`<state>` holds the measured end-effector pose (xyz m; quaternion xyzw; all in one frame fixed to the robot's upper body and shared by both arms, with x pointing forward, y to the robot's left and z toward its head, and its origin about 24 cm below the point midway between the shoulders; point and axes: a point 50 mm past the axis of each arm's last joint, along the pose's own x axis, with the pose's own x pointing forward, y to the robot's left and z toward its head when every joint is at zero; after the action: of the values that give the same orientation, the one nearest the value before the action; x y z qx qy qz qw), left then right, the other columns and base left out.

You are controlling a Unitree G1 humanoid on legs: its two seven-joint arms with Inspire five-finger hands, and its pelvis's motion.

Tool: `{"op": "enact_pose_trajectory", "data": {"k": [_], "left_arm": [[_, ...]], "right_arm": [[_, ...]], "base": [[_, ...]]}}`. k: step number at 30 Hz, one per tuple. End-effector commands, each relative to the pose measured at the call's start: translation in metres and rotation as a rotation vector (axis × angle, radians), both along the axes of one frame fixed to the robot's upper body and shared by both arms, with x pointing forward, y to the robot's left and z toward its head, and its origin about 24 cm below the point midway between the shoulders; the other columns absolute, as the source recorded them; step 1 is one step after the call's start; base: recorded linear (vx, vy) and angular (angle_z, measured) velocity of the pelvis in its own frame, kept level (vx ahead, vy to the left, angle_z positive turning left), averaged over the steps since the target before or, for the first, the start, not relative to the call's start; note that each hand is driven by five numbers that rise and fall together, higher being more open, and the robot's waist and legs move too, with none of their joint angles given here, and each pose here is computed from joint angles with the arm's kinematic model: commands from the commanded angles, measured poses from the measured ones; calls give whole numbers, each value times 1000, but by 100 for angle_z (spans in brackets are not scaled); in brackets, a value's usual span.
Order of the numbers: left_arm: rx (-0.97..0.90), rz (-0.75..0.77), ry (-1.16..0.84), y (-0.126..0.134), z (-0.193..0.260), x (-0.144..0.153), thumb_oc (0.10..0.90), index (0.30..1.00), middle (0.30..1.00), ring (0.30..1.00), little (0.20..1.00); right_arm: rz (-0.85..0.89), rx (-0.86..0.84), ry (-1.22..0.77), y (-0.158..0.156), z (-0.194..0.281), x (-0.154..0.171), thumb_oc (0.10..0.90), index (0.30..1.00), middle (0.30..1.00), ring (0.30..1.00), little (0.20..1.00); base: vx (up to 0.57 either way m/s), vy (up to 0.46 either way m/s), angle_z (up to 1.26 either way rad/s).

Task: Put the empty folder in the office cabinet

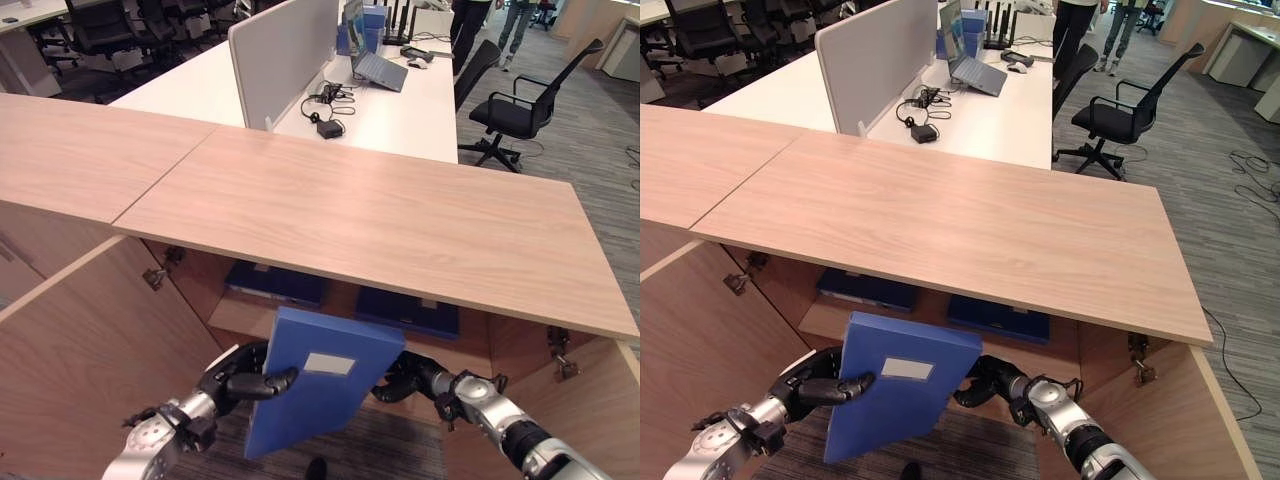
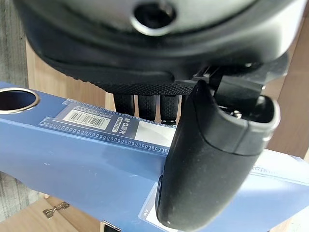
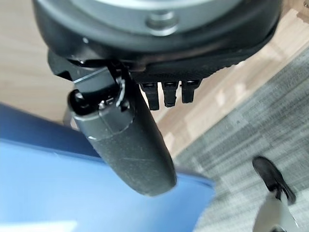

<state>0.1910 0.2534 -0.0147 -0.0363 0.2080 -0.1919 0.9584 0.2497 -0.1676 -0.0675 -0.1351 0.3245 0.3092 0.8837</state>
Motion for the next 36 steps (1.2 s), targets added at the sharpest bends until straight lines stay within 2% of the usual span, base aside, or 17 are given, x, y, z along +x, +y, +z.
{"op": "enact_pose_trajectory", "data": {"k": [1, 10, 19, 27, 29, 31, 36], "left_arm": [[-34, -27, -298, -1, 51, 44, 400, 300, 300, 300, 300], [29, -25, -332, 7, 61, 56, 400, 300, 300, 300, 300], [15, -37, -320, -1, 55, 60, 400, 300, 300, 300, 300], [-123, -70, -299, -23, 47, 52, 400, 300, 300, 300, 300], [-131, -81, -294, -24, 47, 49, 400, 300, 300, 300, 300], [-142, -74, -284, -22, 46, 43, 400, 300, 300, 300, 300], [-140, -59, -277, -17, 45, 41, 400, 300, 300, 300, 300]], "right_arm": [[204, 34, -152, 22, 38, 25, 800, 900, 900, 900, 900], [366, -37, -151, 25, 46, 25, 800, 900, 900, 900, 900], [333, 31, -183, 33, 54, 30, 800, 900, 900, 900, 900], [59, 143, -207, 15, 50, 38, 800, 900, 900, 900, 900], [15, 115, -219, 6, 50, 40, 800, 900, 900, 900, 900], [-103, 106, -222, -14, 47, 41, 800, 900, 900, 900, 900], [-218, 150, -213, -27, 44, 40, 800, 900, 900, 900, 900]], "base": [[0, 0, 0], [0, 0, 0], [2, -1, -3], [0, 0, 0], [0, 0, 0], [0, 0, 0], [0, 0, 0]]}}
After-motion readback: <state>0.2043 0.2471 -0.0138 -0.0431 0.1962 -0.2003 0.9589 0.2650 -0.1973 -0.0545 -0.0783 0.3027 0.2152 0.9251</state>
